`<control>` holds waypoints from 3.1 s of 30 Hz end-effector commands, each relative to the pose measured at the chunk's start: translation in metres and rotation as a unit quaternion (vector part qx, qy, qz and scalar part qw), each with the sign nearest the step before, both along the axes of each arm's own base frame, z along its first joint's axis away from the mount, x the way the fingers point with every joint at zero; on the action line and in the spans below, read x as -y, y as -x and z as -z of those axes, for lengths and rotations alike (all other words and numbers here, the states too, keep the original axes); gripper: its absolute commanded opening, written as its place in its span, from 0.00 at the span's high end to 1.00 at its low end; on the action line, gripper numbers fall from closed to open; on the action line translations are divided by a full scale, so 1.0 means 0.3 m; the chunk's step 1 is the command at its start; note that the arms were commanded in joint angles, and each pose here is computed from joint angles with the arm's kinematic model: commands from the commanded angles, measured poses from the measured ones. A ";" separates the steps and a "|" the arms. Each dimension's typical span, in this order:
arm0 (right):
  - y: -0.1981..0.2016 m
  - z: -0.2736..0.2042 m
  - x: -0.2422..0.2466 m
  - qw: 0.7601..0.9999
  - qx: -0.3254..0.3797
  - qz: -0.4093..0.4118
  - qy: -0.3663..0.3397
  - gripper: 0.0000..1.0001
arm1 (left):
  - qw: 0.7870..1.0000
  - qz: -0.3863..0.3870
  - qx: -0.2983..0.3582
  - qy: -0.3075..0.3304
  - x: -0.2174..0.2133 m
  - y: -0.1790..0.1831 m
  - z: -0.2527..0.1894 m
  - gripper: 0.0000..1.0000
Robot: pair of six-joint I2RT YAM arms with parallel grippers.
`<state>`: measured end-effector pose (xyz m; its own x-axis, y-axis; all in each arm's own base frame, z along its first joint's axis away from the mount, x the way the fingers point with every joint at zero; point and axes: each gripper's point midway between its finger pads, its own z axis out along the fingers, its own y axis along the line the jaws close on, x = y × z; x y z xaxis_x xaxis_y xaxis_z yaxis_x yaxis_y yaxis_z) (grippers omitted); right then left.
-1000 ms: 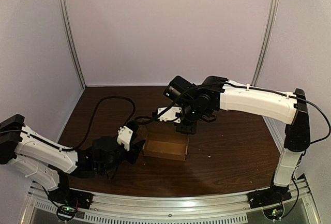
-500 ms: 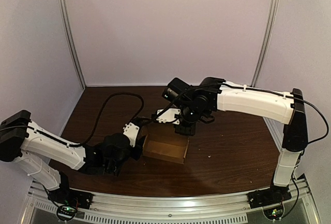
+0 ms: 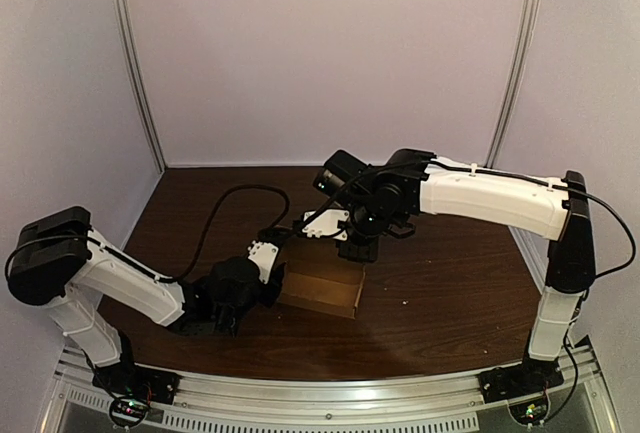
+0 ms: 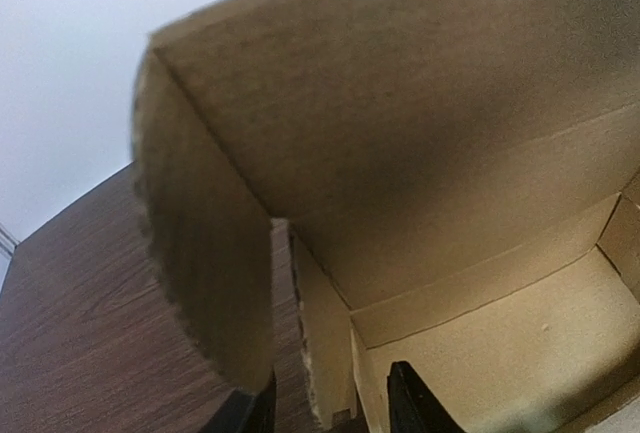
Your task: Fold the paper box
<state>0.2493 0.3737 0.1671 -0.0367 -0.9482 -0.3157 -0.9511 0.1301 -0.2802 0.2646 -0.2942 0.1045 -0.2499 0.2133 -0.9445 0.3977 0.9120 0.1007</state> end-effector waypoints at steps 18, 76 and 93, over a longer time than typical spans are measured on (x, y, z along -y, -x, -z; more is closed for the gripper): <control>0.010 -0.031 0.018 1.000 -0.006 0.008 -0.003 0.70 | 0.998 0.044 0.030 0.035 0.098 -0.018 -0.068 1.00; 0.040 0.158 0.368 0.983 -0.097 -0.114 -0.108 0.37 | 0.987 0.112 -0.043 0.107 0.342 -0.091 0.052 1.00; 0.029 0.143 0.323 0.984 -0.083 -0.081 -0.134 0.42 | 0.990 0.067 -0.023 0.122 0.308 -0.061 0.045 1.00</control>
<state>0.2391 0.2754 0.1192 0.0559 -0.8407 -0.5385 -0.9973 -0.0213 -0.0703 0.2892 -0.3923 0.1013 -0.2901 0.0109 -0.9569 0.5272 0.8364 -0.1503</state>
